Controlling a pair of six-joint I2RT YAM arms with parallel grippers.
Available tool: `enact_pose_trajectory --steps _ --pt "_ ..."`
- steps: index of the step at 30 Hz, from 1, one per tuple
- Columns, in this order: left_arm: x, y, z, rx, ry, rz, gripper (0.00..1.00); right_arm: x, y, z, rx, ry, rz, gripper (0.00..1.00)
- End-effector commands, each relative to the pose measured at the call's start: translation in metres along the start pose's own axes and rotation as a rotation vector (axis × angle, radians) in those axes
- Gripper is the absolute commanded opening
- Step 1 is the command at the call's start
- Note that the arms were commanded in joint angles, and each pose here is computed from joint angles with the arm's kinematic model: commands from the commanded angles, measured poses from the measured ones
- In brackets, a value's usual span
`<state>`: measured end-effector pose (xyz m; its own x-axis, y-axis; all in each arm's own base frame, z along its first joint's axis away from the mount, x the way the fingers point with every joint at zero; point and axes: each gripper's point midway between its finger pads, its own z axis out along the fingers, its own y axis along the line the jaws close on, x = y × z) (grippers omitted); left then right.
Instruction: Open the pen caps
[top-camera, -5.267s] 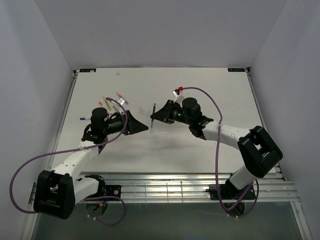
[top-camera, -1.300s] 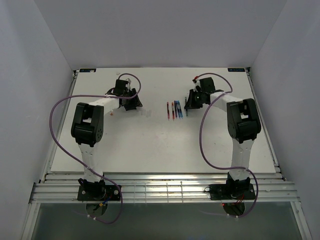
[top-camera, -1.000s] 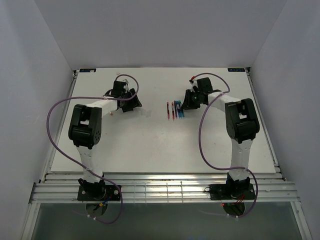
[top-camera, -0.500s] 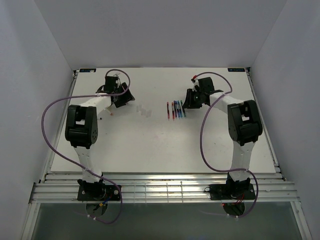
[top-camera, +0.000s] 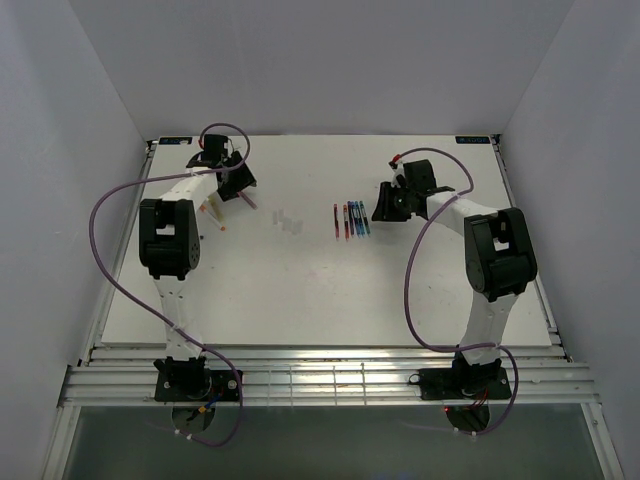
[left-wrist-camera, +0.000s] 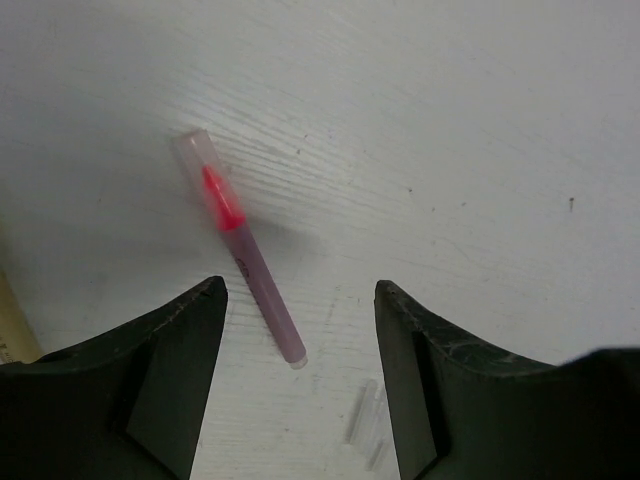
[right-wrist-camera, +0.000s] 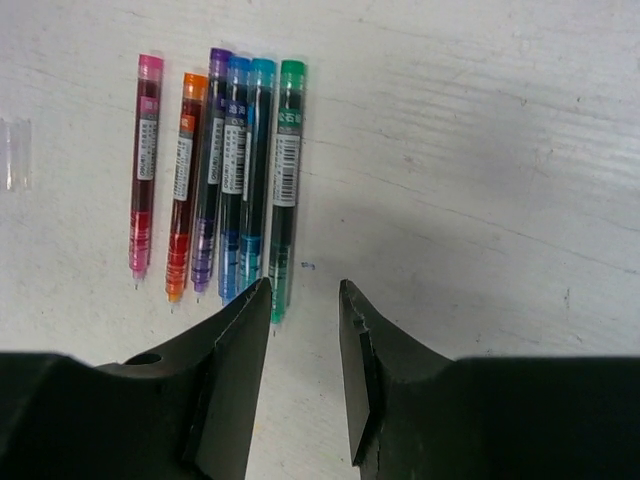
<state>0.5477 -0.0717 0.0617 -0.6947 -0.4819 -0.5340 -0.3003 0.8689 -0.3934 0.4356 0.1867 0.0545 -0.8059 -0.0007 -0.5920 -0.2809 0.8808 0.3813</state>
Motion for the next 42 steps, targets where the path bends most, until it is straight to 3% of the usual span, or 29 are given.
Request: enact_pose_trajectory --steps 1,9,17,27,31,36,42 --pt "-0.008 0.003 -0.006 -0.045 -0.005 0.006 0.71 -0.012 -0.003 -0.008 0.006 -0.055 -0.027 0.40" --pt "-0.002 0.012 0.009 -0.087 0.020 0.011 0.67 -0.011 -0.005 -0.011 0.006 -0.059 -0.027 0.40" --pt "0.003 0.024 0.019 -0.137 0.043 0.041 0.39 -0.009 -0.006 -0.014 0.007 -0.063 -0.025 0.40" --pt "0.022 0.034 0.029 -0.153 0.108 0.076 0.18 -0.007 -0.004 -0.016 -0.005 -0.064 -0.015 0.40" --pt "0.021 0.031 0.027 -0.139 0.106 0.077 0.03 -0.007 -0.002 -0.019 -0.008 -0.068 -0.010 0.40" --pt "0.007 0.013 0.014 -0.080 0.081 0.073 0.00 -0.005 0.002 -0.026 -0.016 -0.074 0.010 0.40" --pt "-0.019 -0.027 -0.044 0.032 -0.006 0.076 0.00 -0.006 0.024 -0.064 -0.041 -0.140 0.055 0.40"
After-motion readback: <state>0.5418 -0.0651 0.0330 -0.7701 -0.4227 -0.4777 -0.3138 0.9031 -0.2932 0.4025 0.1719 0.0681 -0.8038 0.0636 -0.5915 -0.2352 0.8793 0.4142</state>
